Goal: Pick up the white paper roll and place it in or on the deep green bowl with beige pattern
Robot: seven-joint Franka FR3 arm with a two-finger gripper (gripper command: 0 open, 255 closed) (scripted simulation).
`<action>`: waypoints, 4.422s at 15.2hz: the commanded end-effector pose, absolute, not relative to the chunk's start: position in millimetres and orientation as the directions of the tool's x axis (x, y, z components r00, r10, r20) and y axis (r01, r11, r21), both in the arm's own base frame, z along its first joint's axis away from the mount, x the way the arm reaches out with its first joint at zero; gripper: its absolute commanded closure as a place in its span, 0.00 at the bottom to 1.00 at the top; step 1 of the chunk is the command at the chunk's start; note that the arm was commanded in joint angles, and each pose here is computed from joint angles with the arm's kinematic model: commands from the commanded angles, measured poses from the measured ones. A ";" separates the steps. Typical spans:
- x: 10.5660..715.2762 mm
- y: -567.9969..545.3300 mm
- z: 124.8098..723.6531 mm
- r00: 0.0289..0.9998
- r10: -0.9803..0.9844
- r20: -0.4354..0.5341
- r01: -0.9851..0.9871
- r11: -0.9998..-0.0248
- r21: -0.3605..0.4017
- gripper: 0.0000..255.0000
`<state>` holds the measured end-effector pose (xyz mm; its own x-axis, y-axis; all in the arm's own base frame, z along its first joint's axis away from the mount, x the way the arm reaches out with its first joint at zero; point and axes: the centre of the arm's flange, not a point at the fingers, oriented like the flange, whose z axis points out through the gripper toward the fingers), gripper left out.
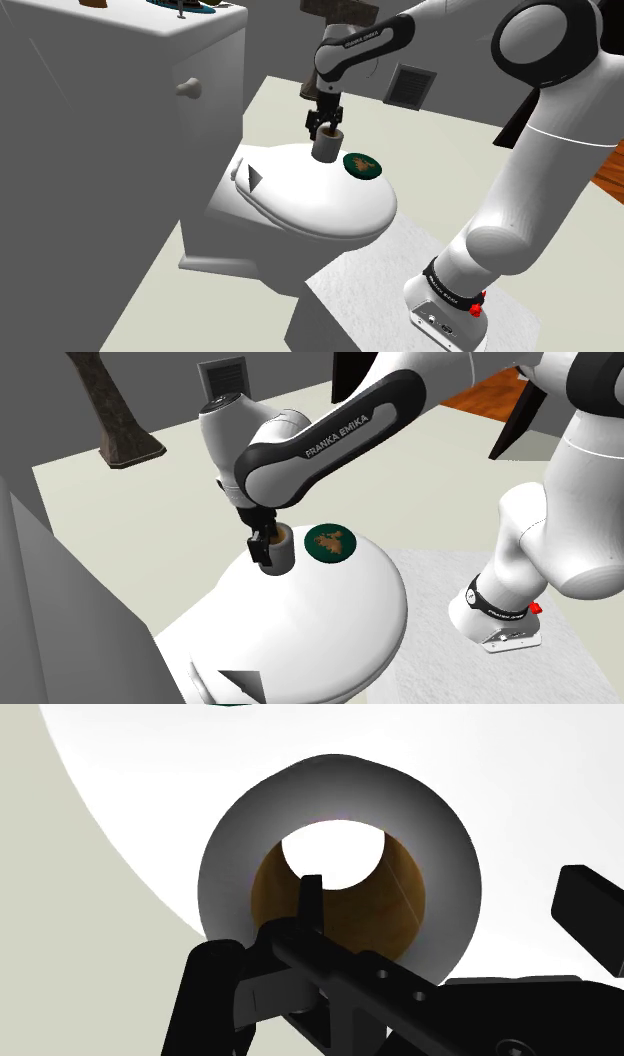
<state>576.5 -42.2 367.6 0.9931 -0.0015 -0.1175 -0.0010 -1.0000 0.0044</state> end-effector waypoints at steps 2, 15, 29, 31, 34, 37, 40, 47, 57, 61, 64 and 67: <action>574.6 -41.6 354.1 0.993 -0.002 -0.117 -0.001 -1.000 0.004 0.00; 574.6 -41.6 354.1 0.993 -0.002 -0.117 -0.001 -1.000 0.004 1.00; 574.7 -41.6 401.6 0.993 -0.002 -0.117 -0.001 -1.000 0.004 1.00; 574.7 -41.6 412.2 0.993 -0.002 -0.117 -0.001 -1.000 0.004 1.00; 574.7 -41.6 428.0 0.993 -0.002 -0.117 -0.001 -1.000 0.004 1.00; 574.7 -41.6 443.8 0.993 -0.002 -0.117 -0.001 -1.000 0.004 1.00; 574.7 -41.6 459.7 0.993 -0.002 -0.117 -0.001 -1.000 0.004 1.00; 537.3 -52.2 483.9 0.993 -0.002 -0.117 -0.001 -1.000 0.004 1.00; 429.5 -83.1 495.7 0.993 -0.002 -0.117 -0.001 -1.000 0.004 1.00; 429.5 -83.1 474.6 0.993 -0.002 -0.117 -0.001 -1.000 0.004 1.00; 429.5 -83.1 458.7 0.993 -0.002 -0.117 -0.001 -1.000 0.004 1.00; 429.5 -83.1 442.9 0.993 -0.002 -0.117 -0.001 -1.000 0.004 1.00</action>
